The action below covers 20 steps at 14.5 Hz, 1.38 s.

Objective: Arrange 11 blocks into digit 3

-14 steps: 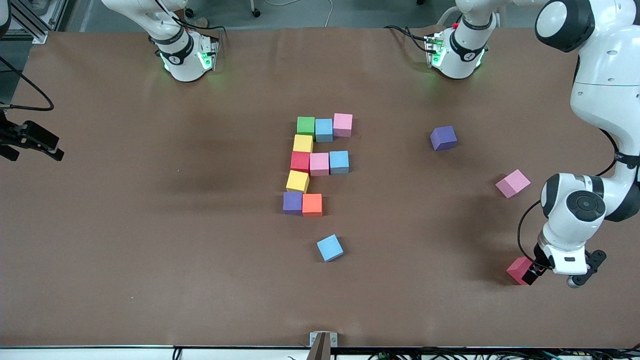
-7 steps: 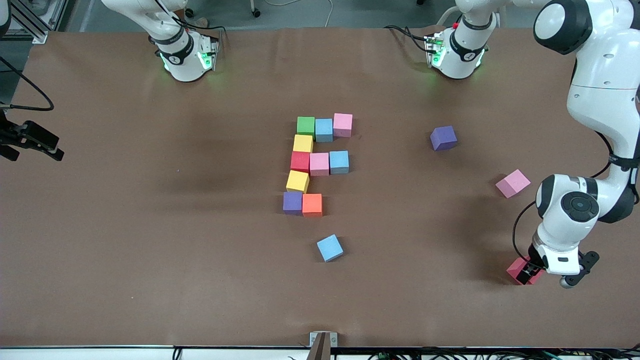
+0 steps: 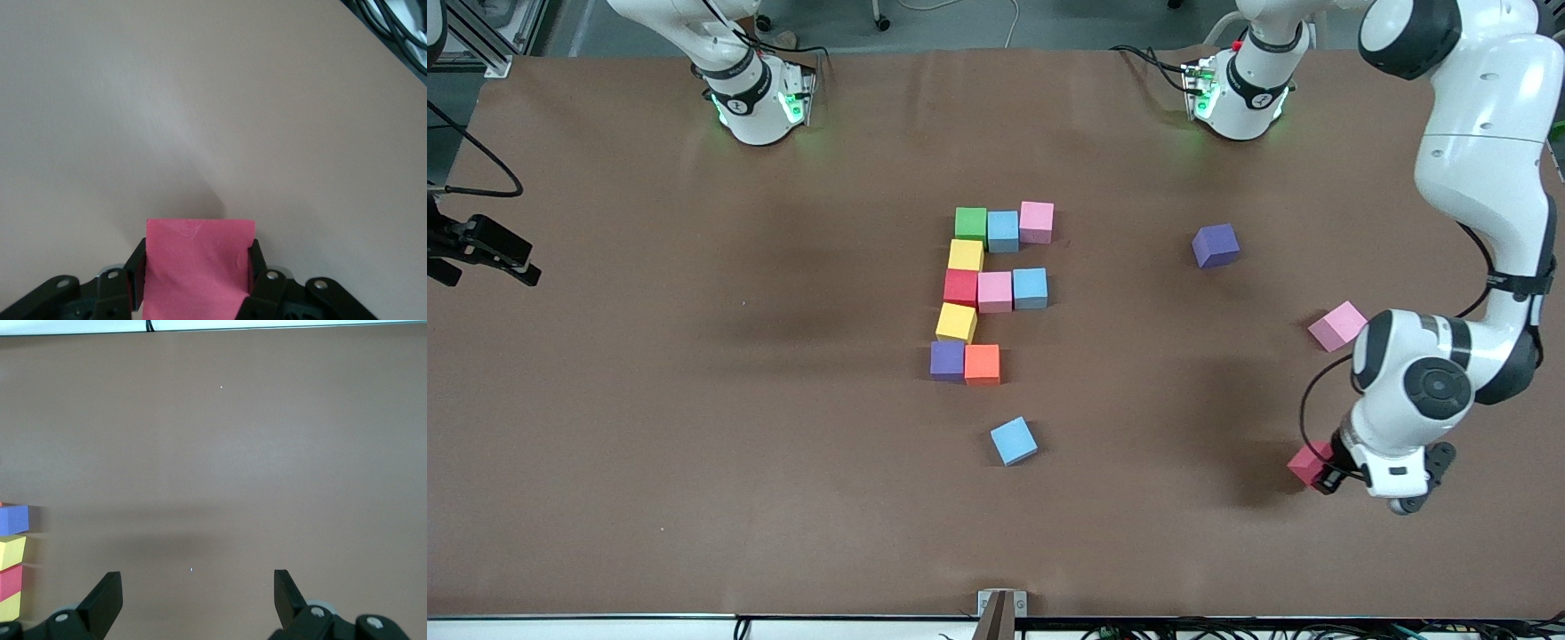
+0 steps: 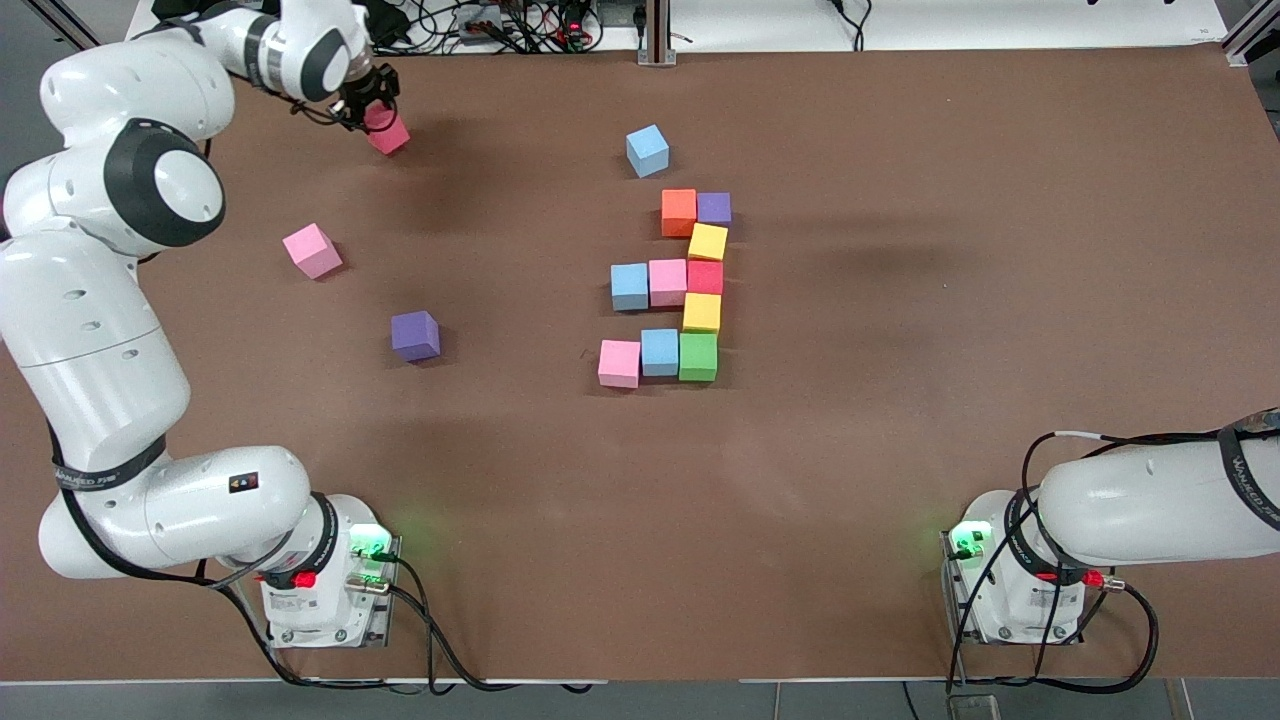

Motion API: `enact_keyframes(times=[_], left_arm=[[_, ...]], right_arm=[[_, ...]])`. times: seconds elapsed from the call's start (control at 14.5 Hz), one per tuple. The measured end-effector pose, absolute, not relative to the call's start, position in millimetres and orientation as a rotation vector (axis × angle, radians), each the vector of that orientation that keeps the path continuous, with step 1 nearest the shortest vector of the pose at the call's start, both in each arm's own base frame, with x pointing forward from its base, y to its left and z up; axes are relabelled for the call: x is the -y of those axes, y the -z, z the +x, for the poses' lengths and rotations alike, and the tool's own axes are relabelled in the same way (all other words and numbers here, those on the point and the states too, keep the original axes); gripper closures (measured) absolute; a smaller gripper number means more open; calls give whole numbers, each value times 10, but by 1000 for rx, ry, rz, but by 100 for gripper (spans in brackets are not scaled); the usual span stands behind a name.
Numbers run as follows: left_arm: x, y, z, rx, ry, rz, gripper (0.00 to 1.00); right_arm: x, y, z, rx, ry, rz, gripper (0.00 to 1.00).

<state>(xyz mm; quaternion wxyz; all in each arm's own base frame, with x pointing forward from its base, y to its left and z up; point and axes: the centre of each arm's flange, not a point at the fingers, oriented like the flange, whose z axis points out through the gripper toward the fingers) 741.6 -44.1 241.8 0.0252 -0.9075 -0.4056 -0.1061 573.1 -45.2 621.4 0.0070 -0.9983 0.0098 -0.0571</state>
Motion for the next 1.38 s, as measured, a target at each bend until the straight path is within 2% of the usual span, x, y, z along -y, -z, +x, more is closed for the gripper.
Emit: enact_keyframes(times=[0.28,0.69,1.17,1.38], left_arm=[[1522,-2442,7183,1482,263,-2663,85],[3172,-2410,6548,1706,275,-2478,85],[4207,-2262,5882,1783,565,-2290,85],[4484,-2355,5764,1873,655,-2209,85]], right_arm=[[451,-6214,5731,-30,179,-3122,0],[451,-6217,5733,-30,182,-3122,0],[455,-6212,5735,-31,180,-3123,0],[452,-6212,5735,-30,180,-3123,0]])
